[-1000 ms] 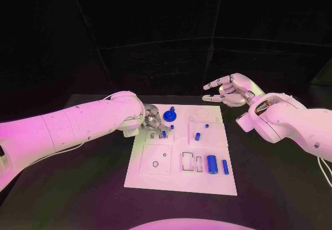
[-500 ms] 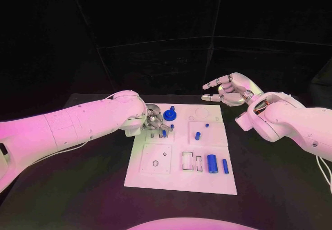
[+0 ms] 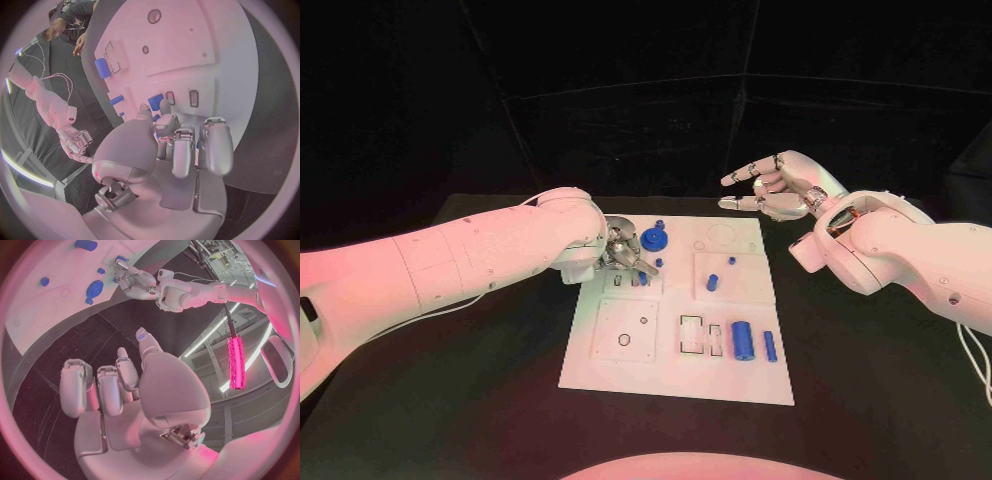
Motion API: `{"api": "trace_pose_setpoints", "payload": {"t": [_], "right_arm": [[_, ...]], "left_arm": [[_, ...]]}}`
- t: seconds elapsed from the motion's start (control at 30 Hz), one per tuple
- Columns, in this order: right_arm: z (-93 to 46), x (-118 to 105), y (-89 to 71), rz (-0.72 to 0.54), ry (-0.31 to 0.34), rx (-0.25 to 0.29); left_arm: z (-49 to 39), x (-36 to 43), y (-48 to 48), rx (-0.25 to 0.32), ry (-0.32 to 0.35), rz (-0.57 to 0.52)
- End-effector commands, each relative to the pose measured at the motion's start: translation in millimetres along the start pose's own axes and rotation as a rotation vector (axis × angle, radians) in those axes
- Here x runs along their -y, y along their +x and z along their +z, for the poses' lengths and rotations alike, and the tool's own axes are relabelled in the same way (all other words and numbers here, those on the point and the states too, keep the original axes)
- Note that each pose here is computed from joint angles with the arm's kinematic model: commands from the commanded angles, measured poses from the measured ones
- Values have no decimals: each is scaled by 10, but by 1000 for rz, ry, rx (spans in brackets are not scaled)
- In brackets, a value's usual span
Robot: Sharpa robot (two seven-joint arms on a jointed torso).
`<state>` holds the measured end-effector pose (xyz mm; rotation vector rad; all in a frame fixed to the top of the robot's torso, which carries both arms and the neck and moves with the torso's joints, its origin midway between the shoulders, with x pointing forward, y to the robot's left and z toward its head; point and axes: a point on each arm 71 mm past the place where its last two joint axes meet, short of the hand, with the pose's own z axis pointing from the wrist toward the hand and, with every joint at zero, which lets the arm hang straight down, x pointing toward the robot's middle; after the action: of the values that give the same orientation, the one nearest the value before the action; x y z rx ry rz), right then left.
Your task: Assemble the parts on the task board
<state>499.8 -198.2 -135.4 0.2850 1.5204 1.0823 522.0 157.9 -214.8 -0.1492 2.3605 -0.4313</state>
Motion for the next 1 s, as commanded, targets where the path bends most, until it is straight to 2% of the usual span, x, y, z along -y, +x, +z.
{"api": "trace_pose_setpoints", "payload": {"t": [0.03,0.67,1.0], "right_arm": [[10,-16,6,2,-4,-8],[16,-13,8,2,-2,-9],[22,-13,13,2,-2,-11]], "left_arm": [[-4,13,0,-7,-2,13],[-11,41,17,-16,8,7],[-52,27,20,-1,26,-54]]}}
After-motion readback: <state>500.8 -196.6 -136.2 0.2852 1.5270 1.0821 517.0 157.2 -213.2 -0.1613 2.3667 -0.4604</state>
